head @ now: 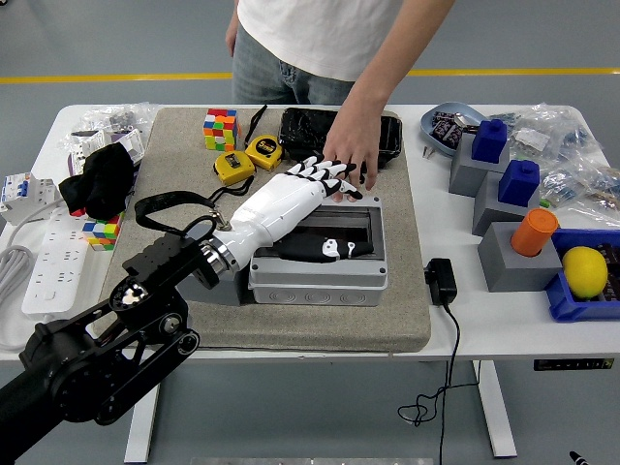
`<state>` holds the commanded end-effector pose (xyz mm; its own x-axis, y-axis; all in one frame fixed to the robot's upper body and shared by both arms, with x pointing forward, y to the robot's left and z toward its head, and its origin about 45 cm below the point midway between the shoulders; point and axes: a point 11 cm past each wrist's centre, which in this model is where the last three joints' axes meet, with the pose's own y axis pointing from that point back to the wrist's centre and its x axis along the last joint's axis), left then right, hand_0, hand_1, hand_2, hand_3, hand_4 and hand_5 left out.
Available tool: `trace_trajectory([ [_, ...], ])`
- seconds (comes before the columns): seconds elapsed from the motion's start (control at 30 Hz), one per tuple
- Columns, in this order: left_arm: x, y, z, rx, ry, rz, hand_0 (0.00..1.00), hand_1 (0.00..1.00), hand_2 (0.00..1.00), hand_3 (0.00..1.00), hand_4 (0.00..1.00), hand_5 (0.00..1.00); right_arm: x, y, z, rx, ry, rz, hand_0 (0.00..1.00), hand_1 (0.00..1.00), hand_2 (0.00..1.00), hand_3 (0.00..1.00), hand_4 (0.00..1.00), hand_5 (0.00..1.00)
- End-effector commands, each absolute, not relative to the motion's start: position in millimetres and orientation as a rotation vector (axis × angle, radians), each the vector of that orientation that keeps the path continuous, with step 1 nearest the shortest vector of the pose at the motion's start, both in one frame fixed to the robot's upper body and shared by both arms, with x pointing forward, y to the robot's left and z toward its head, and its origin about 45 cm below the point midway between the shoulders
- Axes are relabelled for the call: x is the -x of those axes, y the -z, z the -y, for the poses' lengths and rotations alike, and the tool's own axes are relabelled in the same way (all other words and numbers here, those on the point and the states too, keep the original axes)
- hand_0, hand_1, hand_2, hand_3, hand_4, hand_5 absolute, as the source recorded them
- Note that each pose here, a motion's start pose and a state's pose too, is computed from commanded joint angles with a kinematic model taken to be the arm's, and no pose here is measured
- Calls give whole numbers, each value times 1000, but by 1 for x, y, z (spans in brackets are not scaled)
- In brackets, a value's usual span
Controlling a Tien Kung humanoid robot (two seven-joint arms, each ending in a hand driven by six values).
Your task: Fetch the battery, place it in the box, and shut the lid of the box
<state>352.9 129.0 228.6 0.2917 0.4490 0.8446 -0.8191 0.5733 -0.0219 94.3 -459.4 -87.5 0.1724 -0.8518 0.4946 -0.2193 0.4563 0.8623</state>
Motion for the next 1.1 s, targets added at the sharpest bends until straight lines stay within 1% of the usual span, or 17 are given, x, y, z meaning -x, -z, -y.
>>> trace_trajectory([
  [0.03,-355,-228,-136,-448,-922,886,917,946,932,873,998,989,-94,88,459,-1045,591,1357,751,697,713,757,998,998],
  [0.07,-356,-228,-145,-429,-966,831,896,934,925,916,998,985,-93,88,459,-1044,592,1356,751,697,713,757,998,998],
  [0.23,-360,-227,-194,-316,-1196,545,896,934,925,916,998,985,-89,89,459,-1043,595,1353,751,697,713,757,998,998],
  [0.27,-360,-227,-205,-289,-1238,487,907,941,925,929,998,967,-89,89,459,-1042,595,1352,751,698,713,757,998,998],
  [0.43,-359,-223,-258,-161,-1399,230,907,941,925,929,998,967,-87,89,458,-1041,596,1351,751,698,713,757,998,998],
  [0.47,-357,-222,-270,-128,-1433,181,939,957,914,903,998,977,-87,90,458,-1042,596,1350,751,697,714,757,998,998],
  [0.53,-353,-221,-290,-63,-1486,100,939,957,914,903,998,977,-87,90,457,-1043,596,1350,751,697,714,757,998,998],
  [0.63,-345,-214,-309,12,-1532,-16,939,957,914,903,998,977,-87,90,457,-1045,597,1351,751,697,714,757,998,998],
  [0.67,-342,-212,-313,40,-1540,-57,992,995,916,862,998,998,-87,90,457,-1045,597,1351,751,697,713,757,998,998],
  [0.83,-333,-204,-325,172,-1574,-220,992,995,916,862,998,998,-87,90,457,-1044,595,1353,751,697,713,757,998,998],
  [0.87,-331,-203,-326,181,-1580,-230,979,967,871,794,998,998,-87,90,457,-1044,594,1354,751,697,715,757,998,998],
  [1.03,-328,-201,-327,197,-1583,-249,979,967,871,794,998,998,-89,89,458,-1045,590,1359,751,697,715,757,998,998],
  [1.07,-328,-201,-327,193,-1578,-247,878,879,808,768,998,992,-89,89,458,-1045,590,1360,751,697,714,757,998,998],
  [1.1,-328,-201,-326,188,-1572,-245,878,879,808,768,998,992,-89,89,458,-1044,589,1361,751,697,714,757,998,998],
])
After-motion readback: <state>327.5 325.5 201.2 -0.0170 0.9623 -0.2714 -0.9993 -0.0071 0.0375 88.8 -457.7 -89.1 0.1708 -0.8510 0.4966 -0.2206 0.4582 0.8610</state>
